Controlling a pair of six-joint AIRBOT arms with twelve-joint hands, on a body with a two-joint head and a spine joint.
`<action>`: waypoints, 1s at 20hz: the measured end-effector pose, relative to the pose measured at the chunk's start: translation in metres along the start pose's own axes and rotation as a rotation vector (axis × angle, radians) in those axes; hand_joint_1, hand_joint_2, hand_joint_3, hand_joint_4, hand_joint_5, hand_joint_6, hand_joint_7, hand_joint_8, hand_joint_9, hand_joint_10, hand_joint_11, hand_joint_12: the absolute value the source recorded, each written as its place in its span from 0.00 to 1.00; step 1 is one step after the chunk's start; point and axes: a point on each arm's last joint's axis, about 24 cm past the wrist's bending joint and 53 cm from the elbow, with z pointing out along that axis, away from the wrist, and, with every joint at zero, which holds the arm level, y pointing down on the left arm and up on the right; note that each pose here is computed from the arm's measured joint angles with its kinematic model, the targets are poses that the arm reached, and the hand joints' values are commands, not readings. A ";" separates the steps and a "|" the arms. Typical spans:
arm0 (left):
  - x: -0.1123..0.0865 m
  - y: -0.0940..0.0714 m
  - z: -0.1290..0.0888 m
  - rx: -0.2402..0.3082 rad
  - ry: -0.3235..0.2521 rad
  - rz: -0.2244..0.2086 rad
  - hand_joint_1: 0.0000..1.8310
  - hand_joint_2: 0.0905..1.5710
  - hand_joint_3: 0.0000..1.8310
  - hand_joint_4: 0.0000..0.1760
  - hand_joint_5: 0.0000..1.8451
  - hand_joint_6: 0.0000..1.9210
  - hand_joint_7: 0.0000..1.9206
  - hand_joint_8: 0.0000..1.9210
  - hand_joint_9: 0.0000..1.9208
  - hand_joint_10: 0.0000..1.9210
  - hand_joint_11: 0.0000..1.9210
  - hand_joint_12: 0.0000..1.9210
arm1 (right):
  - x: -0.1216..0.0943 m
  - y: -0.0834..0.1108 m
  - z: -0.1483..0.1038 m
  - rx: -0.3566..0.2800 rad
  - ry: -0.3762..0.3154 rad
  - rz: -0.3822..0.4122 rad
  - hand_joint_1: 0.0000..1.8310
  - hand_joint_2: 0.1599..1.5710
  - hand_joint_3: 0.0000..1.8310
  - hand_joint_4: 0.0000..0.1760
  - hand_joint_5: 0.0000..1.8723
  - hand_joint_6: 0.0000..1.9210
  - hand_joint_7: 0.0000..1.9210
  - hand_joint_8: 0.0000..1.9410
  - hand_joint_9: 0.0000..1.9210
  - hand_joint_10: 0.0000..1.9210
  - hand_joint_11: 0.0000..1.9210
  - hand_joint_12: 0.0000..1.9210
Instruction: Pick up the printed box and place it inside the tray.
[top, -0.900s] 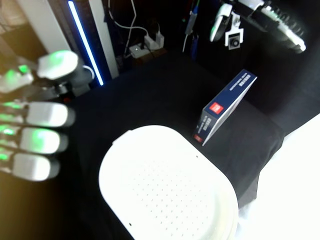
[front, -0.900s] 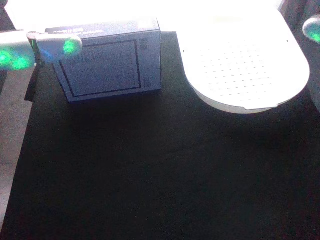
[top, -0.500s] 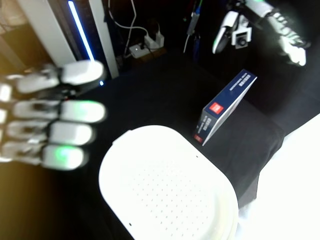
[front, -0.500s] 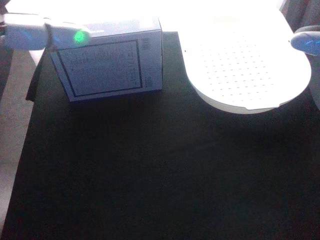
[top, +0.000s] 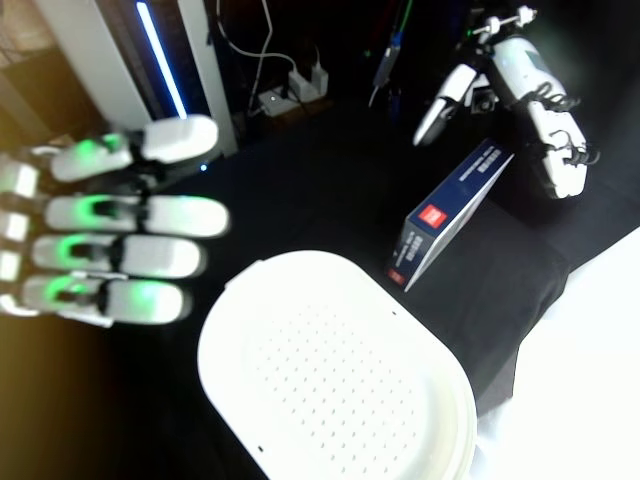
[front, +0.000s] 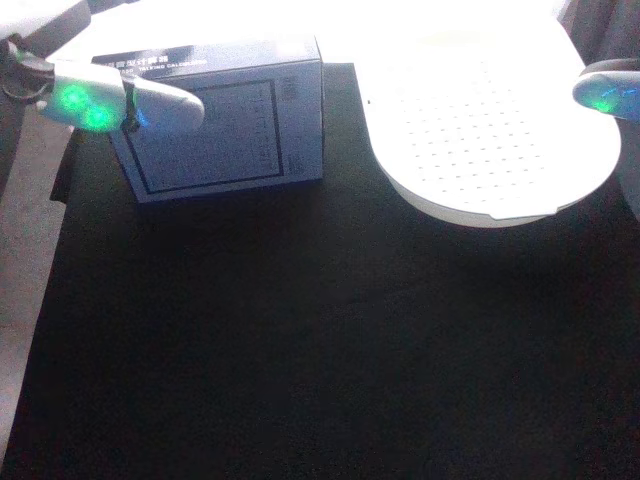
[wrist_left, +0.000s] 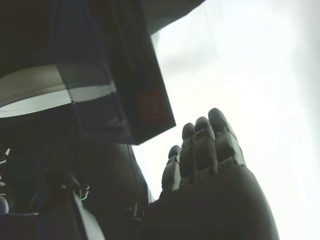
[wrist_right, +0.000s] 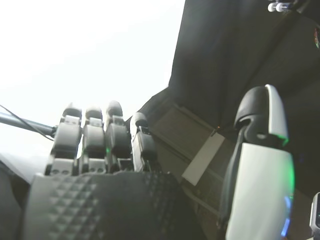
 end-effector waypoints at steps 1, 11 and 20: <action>0.002 0.003 0.001 -0.011 0.003 -0.014 0.30 0.43 0.00 0.82 0.00 0.00 0.08 0.00 0.08 0.00 0.00 0.24 | -0.001 0.000 0.000 0.002 -0.002 0.001 0.41 0.40 0.01 0.68 0.00 0.00 0.09 0.01 0.04 0.01 0.00 0.00; 0.025 0.021 0.007 -0.059 0.036 -0.048 0.48 0.50 0.00 0.00 0.16 0.01 0.27 0.01 0.29 0.02 0.12 0.38 | 0.002 -0.001 0.000 0.002 -0.001 0.005 0.43 0.42 0.02 0.62 0.01 0.00 0.09 0.00 0.04 0.01 0.00 0.00; 0.032 0.030 -0.001 -0.053 -0.006 -0.156 0.69 0.68 0.00 0.00 0.54 0.37 0.54 0.59 0.49 0.63 0.38 0.90 | 0.002 -0.001 0.000 0.003 -0.004 0.009 0.42 0.42 0.00 0.60 0.05 0.01 0.14 0.01 0.07 0.00 0.00 0.07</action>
